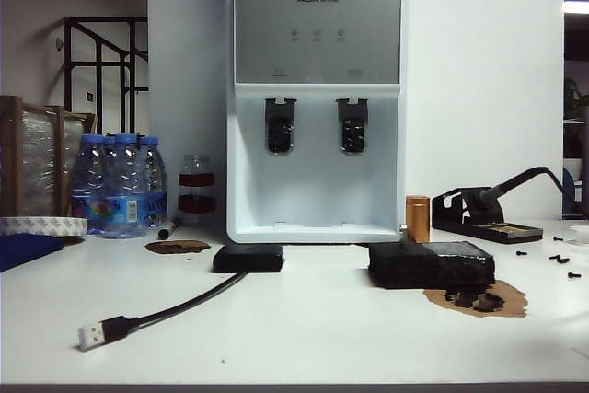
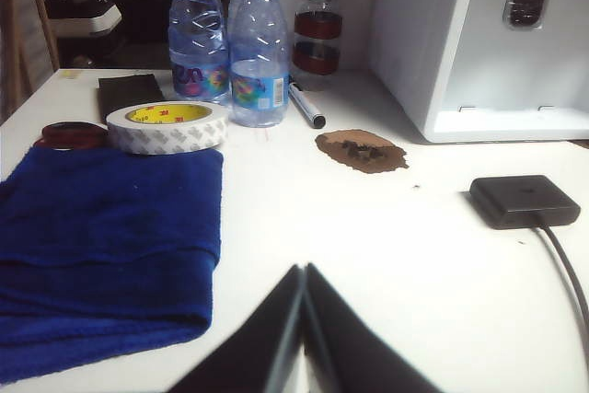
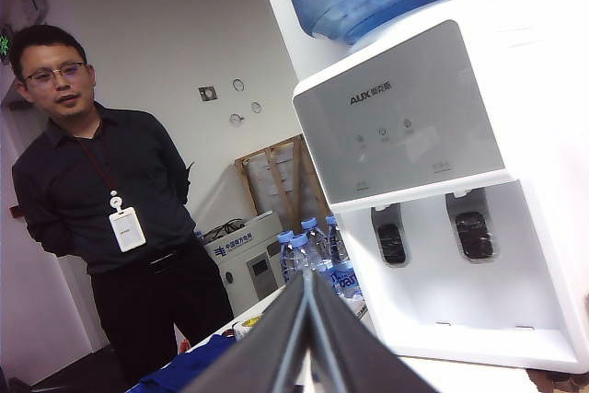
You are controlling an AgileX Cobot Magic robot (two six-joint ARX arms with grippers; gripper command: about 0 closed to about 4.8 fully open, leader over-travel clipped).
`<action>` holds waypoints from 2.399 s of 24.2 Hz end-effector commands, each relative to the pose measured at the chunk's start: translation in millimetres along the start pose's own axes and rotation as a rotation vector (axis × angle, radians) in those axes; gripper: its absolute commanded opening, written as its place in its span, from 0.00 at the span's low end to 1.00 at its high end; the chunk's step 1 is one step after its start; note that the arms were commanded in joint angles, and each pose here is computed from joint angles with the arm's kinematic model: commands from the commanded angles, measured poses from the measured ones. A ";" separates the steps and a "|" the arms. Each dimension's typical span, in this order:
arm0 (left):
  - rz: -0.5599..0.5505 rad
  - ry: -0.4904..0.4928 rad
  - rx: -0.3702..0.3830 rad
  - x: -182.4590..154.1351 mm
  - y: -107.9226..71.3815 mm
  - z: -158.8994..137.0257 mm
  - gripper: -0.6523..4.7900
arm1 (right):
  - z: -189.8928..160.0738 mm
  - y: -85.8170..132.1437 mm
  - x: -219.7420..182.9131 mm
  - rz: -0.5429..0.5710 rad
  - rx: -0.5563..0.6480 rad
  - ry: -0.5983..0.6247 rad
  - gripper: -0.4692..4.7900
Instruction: Take the USB flash drive out of the black sponge and insert it into the slot on top of the black USB adpator box.
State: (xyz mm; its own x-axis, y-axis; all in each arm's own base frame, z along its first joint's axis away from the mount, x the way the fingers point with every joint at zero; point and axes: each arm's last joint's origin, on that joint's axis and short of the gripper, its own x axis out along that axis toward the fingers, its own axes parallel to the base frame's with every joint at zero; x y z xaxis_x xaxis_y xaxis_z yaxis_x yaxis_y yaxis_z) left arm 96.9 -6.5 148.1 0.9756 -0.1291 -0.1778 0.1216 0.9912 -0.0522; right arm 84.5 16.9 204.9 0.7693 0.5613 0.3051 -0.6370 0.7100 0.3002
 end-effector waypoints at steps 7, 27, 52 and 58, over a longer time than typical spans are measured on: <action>-0.232 -0.408 0.201 -12.9 -9.9 49.4 0.11 | 98.2 55.4 3.9 0.002 -0.155 -0.009 0.09; -0.877 -0.294 0.156 153.5 -33.3 176.5 0.11 | 132.4 62.9 109.5 -0.189 -0.447 0.183 0.09; -0.935 0.039 0.174 259.3 -193.7 56.2 0.11 | -90.0 29.6 127.2 -0.522 -0.174 0.199 0.44; -0.967 0.100 0.240 269.3 -200.2 22.8 0.11 | -135.1 18.8 134.0 -0.450 -0.175 0.282 0.43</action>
State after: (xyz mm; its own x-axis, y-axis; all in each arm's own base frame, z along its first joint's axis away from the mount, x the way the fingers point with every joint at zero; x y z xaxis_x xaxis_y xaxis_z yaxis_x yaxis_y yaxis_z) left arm 340.3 -235.4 133.2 0.4318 -0.8648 -0.2562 0.8863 0.4596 -0.0577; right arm 177.9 157.7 125.8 0.9638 0.2351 -0.1260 -0.2140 0.9635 0.1612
